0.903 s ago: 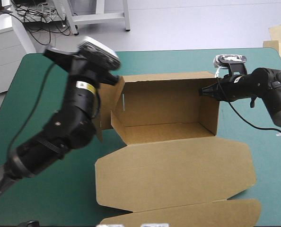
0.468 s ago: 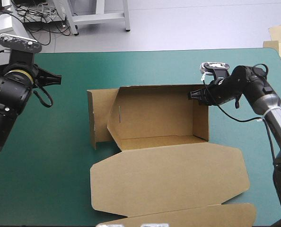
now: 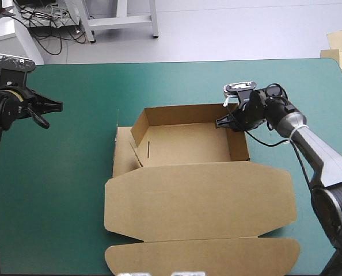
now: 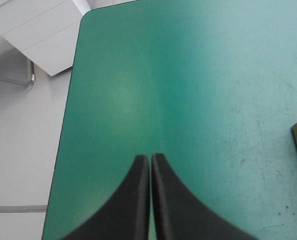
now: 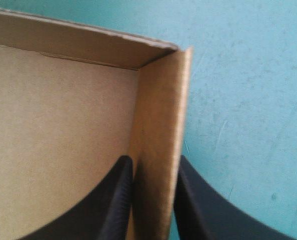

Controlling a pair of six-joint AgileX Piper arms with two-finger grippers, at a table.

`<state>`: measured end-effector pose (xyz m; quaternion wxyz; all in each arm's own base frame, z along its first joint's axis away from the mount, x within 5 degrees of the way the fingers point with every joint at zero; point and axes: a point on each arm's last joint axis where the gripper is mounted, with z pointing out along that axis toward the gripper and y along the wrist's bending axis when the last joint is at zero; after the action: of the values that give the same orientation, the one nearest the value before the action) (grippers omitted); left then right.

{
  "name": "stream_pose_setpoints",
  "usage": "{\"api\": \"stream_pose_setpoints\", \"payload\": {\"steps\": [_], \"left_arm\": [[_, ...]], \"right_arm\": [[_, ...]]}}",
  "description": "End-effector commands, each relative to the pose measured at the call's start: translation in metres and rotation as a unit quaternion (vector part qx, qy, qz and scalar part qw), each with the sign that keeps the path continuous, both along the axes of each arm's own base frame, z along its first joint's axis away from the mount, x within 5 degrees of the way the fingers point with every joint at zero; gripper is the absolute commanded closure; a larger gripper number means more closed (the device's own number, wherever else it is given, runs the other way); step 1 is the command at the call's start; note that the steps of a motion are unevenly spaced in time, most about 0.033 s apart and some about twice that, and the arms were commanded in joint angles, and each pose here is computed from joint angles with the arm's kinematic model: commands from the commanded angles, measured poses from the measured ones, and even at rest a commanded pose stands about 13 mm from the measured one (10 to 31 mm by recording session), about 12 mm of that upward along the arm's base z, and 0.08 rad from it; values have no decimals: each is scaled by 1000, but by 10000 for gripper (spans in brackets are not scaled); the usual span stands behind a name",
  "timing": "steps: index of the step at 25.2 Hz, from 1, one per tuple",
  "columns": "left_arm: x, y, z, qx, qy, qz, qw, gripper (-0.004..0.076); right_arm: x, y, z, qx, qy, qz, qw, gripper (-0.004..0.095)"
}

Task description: Fold the box

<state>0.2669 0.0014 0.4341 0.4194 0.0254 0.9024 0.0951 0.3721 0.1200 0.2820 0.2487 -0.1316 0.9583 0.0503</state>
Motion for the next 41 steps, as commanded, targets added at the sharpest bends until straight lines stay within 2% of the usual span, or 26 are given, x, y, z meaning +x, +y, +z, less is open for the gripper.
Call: {"api": "stream_pose_setpoints", "payload": {"steps": [1,4,9,13,18,21,24,29,34,41], "left_arm": [[-6,0,16,-4,-45,-8,999,728],[-4,-1,14,-5,-37,-7,999,728],[1,-1,7,-7,-14,-5,1000,728],[2,-2,5,-11,-11,-6,1000,728],[1,-2,5,-13,-6,-5,1000,728],[0,-2,3,-17,3,-5,1000,728],[-1,-3,2,-24,13,-5,1000,728],[-2,-4,1,-31,21,-2,999,728],[-5,-3,-3,-32,48,3,998,728],[-6,-3,-4,-35,56,4,998,728]], "right_arm": [[-1,1,45,10,-67,0,998,457],[-1,0,62,4,-75,1,997,373],[-6,-9,96,-45,-81,14,996,366],[-17,-12,117,-37,-107,11,994,368],[-60,-26,158,-24,-142,7,990,369],[-80,-33,166,-31,-150,18,988,369],[-77,-31,150,-24,-118,2,993,369],[-53,-22,98,-43,-17,6,999,369],[-27,-10,52,-52,57,15,997,369],[-14,2,32,-11,71,19,997,369]]}}
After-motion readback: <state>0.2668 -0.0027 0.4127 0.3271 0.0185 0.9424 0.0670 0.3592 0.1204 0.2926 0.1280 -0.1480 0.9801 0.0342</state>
